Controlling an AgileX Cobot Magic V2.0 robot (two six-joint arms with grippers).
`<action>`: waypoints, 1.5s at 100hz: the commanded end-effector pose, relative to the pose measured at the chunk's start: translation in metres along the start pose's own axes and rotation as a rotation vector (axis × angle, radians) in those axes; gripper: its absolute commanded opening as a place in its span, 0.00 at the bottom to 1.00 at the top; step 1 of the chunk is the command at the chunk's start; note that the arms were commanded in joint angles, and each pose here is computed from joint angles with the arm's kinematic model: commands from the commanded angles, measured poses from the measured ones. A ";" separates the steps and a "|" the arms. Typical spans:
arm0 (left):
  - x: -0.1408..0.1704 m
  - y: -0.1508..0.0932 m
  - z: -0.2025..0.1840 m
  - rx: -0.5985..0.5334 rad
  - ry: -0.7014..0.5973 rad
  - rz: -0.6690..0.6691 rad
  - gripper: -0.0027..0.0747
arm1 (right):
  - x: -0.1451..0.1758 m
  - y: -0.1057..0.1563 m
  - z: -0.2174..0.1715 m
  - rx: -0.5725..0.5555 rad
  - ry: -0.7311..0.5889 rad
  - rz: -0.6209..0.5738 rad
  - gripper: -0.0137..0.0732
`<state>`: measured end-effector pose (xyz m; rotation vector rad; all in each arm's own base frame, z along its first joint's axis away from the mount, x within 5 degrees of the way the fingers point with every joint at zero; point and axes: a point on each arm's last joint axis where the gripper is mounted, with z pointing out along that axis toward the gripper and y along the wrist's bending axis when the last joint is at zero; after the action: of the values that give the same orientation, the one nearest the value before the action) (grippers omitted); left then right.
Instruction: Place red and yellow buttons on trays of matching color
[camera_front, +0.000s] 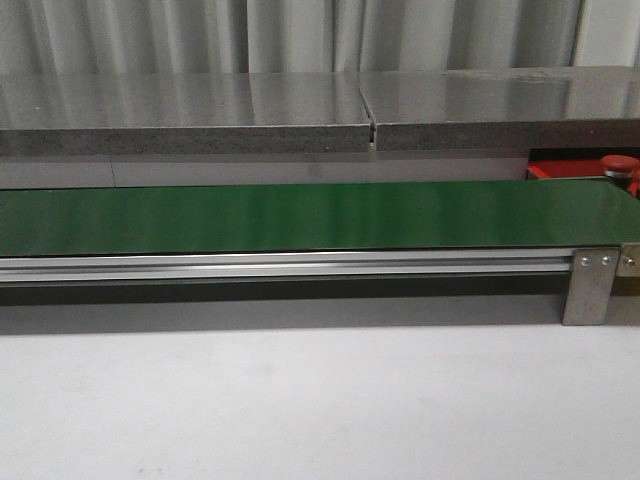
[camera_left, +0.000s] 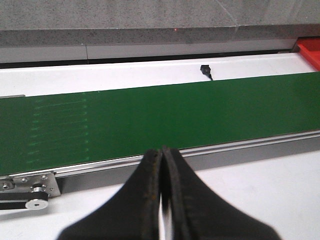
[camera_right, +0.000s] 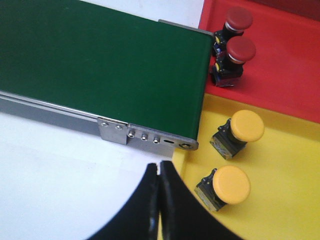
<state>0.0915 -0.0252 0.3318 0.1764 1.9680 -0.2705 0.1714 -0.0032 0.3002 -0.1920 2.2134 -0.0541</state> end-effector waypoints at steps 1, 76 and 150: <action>-0.015 -0.001 -0.004 0.002 -0.104 -0.016 0.01 | -0.001 0.001 -0.020 0.032 -0.146 -0.004 0.08; -0.018 0.001 0.005 -0.007 -0.093 -0.026 0.01 | 0.055 0.020 -0.078 0.028 -0.364 0.021 0.08; -0.058 0.100 0.076 -0.404 0.079 -0.211 0.32 | 0.055 0.020 -0.078 0.028 -0.364 0.021 0.08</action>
<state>0.1971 0.0420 0.3261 -0.2657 2.1755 -0.0433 0.0724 0.0063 0.2890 -0.1595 1.9336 -0.0225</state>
